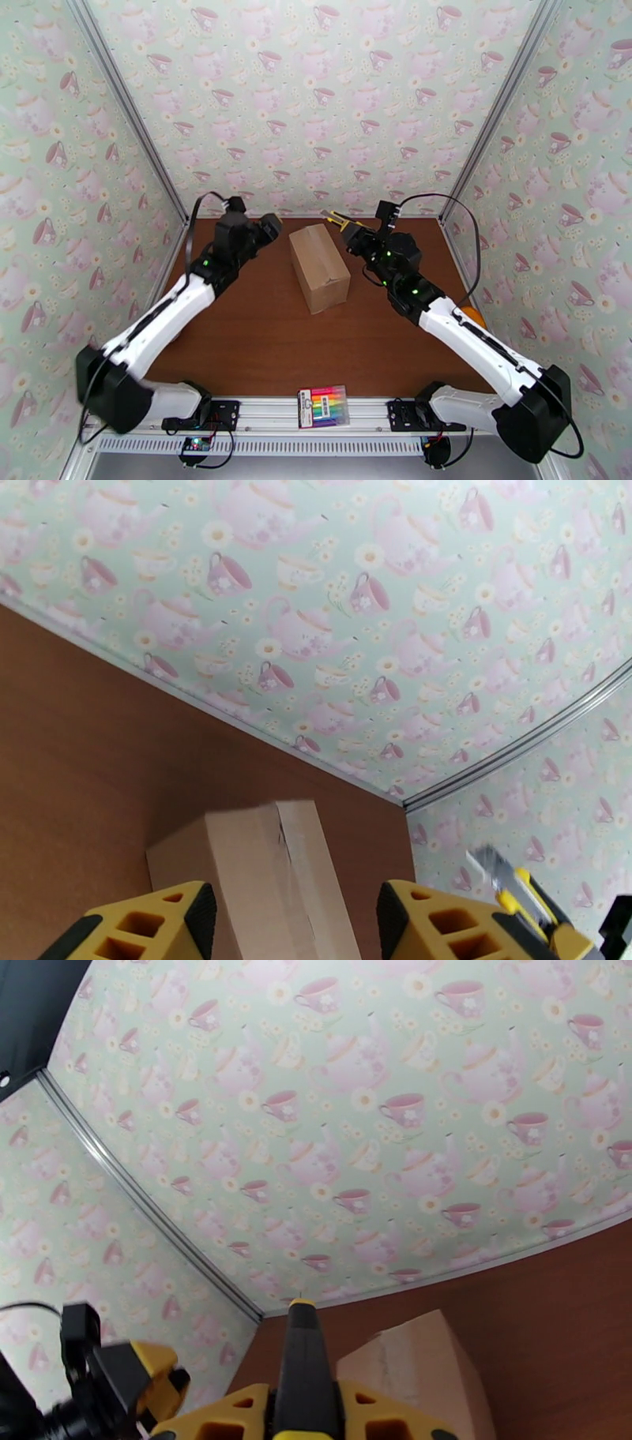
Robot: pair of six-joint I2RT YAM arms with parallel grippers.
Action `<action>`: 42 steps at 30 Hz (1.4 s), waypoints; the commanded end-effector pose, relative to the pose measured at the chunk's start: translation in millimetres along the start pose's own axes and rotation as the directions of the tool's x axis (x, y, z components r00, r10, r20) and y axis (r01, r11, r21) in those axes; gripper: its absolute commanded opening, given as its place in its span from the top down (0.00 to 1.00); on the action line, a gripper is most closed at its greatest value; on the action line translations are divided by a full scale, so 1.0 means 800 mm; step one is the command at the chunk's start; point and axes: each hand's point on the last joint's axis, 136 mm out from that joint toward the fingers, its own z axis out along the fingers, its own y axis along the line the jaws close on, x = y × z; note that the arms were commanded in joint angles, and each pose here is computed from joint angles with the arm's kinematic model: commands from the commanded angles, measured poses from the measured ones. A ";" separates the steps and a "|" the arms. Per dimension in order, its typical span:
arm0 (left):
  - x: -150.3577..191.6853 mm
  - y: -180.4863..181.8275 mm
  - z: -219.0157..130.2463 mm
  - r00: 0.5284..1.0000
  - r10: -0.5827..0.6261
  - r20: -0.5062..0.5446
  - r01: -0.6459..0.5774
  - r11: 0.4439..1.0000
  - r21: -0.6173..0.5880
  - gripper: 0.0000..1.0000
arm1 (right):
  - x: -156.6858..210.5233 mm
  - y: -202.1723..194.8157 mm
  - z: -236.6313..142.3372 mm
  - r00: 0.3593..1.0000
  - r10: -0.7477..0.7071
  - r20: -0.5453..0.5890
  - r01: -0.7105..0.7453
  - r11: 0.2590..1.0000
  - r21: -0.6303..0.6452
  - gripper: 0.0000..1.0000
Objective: Unpack the express box
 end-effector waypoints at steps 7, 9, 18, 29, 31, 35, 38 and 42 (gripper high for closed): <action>0.029 0.016 0.160 0.980 0.088 -0.180 -0.073 0.993 0.089 0.43 | -0.008 -0.004 -0.018 0.994 -0.084 -0.074 0.084 0.996 0.000 1.00; 0.037 0.022 0.186 0.972 0.097 -0.214 -0.078 0.992 0.096 0.43 | -0.008 -0.004 -0.021 0.993 -0.084 -0.082 0.084 0.996 -0.002 1.00; 0.082 0.036 0.229 0.944 0.115 -0.308 -0.077 0.988 0.130 0.47 | 0.005 -0.015 -0.037 0.988 -0.085 -0.130 0.087 0.996 0.007 1.00; 0.156 -0.006 0.206 0.902 0.203 -0.382 -0.132 0.970 0.205 0.47 | 0.025 -0.024 -0.090 0.985 -0.045 -0.168 0.048 0.999 0.010 1.00; 0.168 -0.012 0.200 0.896 0.210 -0.391 -0.133 0.968 0.213 0.47 | 0.030 -0.027 -0.100 0.984 -0.042 -0.173 0.045 0.999 0.018 1.00; 0.188 -0.028 0.185 0.893 0.222 -0.392 -0.133 0.961 0.241 0.47 | 0.028 -0.021 -0.129 0.987 -0.032 -0.156 0.032 0.999 -0.003 1.00; 0.200 -0.046 0.173 0.894 0.243 -0.378 -0.146 0.953 0.266 0.47 | 0.035 -0.020 -0.142 0.985 -0.031 -0.172 0.030 1.000 -0.007 1.00; 0.197 -0.058 0.159 0.903 0.247 -0.352 -0.160 0.953 0.259 0.47 | 0.042 -0.020 -0.159 0.982 -0.036 -0.185 0.037 0.999 0.002 1.00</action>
